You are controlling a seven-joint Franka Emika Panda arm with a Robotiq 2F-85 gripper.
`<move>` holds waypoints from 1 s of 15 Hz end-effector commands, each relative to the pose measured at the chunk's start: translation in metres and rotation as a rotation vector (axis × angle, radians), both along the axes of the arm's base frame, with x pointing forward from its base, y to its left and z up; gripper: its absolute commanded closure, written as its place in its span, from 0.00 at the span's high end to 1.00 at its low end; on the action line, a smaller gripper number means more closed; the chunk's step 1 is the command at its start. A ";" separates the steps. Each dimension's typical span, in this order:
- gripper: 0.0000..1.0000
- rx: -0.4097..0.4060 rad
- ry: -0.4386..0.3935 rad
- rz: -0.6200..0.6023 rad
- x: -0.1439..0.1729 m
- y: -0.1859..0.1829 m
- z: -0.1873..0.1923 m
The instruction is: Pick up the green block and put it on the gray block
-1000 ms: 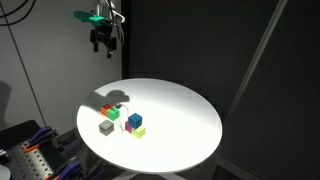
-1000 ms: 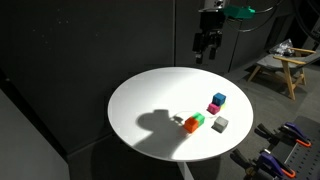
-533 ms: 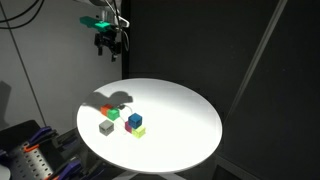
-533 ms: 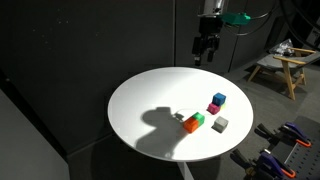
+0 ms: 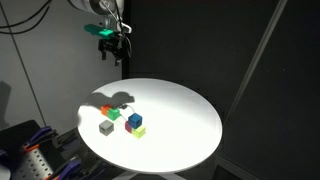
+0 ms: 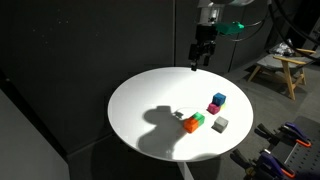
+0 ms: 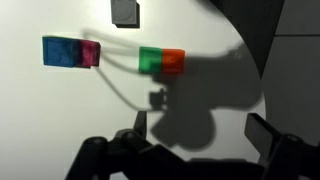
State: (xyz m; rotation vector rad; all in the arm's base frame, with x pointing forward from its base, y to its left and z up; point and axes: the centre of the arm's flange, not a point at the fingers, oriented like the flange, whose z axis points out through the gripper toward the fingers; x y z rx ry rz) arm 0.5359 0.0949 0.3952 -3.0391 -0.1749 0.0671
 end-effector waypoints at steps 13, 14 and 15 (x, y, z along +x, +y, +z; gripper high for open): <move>1.00 -0.120 -0.012 0.001 0.015 0.008 -0.071; 1.00 -0.119 -0.009 -0.011 0.015 0.009 -0.076; 1.00 -0.118 -0.005 -0.016 0.015 0.010 -0.080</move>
